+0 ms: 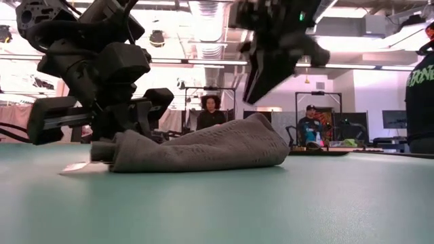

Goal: Roll towel into tight, uniform cylinder
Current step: Roll the gray towel

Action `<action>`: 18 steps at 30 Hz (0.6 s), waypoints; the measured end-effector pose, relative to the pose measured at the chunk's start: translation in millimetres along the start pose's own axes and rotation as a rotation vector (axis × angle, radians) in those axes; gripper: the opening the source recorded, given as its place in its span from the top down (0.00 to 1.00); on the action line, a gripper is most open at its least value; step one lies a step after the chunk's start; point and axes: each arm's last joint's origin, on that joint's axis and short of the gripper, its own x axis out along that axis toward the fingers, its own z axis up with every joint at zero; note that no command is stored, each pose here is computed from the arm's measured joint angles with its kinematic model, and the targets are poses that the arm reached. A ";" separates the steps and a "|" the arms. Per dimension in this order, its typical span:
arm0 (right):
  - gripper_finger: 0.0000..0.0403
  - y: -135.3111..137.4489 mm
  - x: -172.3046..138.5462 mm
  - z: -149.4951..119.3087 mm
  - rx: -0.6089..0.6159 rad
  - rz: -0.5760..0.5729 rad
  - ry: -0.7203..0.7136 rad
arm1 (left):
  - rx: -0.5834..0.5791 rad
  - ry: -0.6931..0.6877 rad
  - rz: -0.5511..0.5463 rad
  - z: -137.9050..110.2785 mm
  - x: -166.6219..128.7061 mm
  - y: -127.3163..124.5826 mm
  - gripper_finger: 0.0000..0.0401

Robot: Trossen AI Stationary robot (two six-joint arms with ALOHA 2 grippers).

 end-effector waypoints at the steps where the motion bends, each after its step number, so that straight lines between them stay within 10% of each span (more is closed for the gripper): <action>1: 0.77 0.5 7.0 -1.6 -0.015 -0.003 0.002 | 0.002 0.005 -0.019 -0.6 0.0 -0.9 1.00; 18: 0.77 -84.6 78.2 -8.5 -0.148 -0.046 -0.284 | 0.109 0.074 -0.131 0.0 -2.3 -30.5 1.00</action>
